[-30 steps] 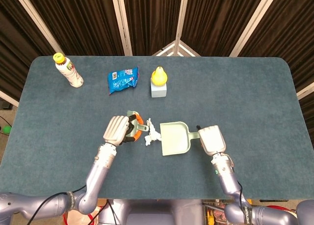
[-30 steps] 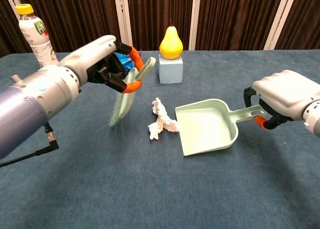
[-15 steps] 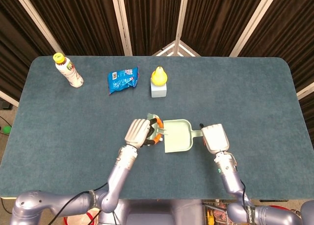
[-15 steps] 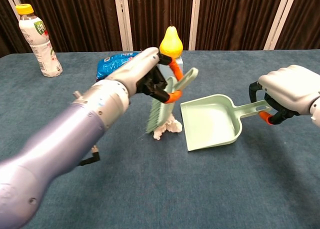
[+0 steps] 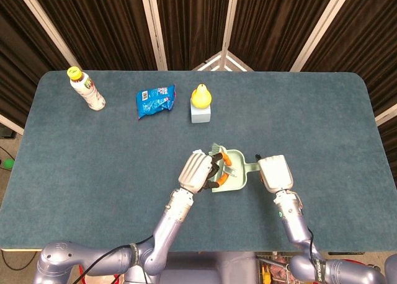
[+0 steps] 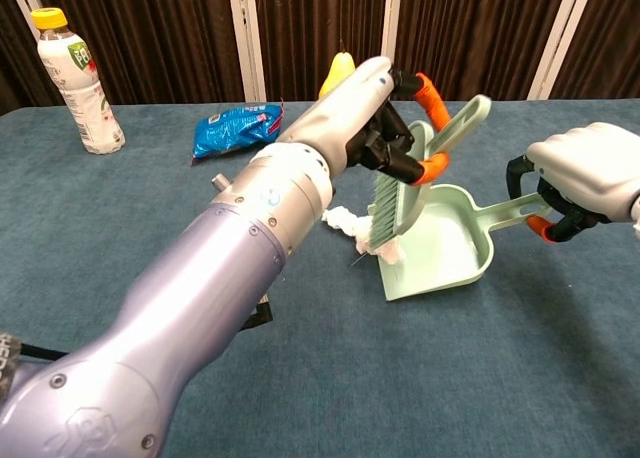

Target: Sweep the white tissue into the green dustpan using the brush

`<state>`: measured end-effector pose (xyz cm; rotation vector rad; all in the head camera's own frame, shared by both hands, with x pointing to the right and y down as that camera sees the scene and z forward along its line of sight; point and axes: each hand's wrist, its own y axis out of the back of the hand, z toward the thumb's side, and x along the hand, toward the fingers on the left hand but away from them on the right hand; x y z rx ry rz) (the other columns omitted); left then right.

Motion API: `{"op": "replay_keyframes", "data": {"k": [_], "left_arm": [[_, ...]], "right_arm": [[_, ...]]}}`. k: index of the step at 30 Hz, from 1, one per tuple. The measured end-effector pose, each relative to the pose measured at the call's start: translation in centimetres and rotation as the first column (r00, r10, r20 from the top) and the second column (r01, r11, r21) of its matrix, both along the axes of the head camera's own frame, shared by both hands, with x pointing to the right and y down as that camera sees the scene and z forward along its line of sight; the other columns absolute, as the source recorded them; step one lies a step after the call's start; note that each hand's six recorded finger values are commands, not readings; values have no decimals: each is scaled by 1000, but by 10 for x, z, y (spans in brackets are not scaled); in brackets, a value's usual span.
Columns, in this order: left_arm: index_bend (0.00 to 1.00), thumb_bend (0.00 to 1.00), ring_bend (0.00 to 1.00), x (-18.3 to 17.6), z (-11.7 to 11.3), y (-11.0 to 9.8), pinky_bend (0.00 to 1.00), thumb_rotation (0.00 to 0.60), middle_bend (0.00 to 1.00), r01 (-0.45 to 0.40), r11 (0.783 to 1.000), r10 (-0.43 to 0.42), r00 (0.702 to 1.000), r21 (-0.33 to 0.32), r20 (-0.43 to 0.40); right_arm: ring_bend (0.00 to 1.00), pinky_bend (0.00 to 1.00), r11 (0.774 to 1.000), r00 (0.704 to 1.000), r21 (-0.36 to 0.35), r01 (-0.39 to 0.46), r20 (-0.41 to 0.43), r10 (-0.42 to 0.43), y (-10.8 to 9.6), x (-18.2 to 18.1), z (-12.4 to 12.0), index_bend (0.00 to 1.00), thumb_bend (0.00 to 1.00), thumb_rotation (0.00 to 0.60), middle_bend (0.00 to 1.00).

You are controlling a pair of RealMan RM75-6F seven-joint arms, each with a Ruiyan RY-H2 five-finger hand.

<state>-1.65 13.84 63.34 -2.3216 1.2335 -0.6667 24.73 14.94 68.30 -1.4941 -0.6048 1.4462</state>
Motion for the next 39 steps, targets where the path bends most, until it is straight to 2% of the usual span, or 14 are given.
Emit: {"op": "replay_keyframes", "data": {"k": [6,16,25,32,39], "left_arm": [[757,626,1000,-13,-10,-7,1000,600,1000,10,1000,-10,1000,30,-23],[758,626,1000,-59,-1,-30,1000,600,1000,16,997,-23,994,74,103],[759,626,1000,-90,10,-33,1000,600,1000,21,998,-30,987,58,158],[760,626,1000,-98,18,-34,1000,600,1000,5,998,-16,981,57,193],[759,626,1000,-77,31,-29,1000,600,1000,-29,999,20,979,42,204]], "right_arm": [[842,813,1000,1000,0,-1,-5,1,2,2,-1,608,470,600,841],[842,813,1000,1000,-10,4,2,-4,7,-2,0,608,471,600,841],[842,813,1000,1000,-14,25,12,-25,14,-17,0,608,470,600,841],[841,813,1000,1000,-15,20,7,-20,13,-20,5,608,471,600,841],[842,813,1000,1000,-9,17,2,-17,10,-20,4,608,471,600,841]]}}
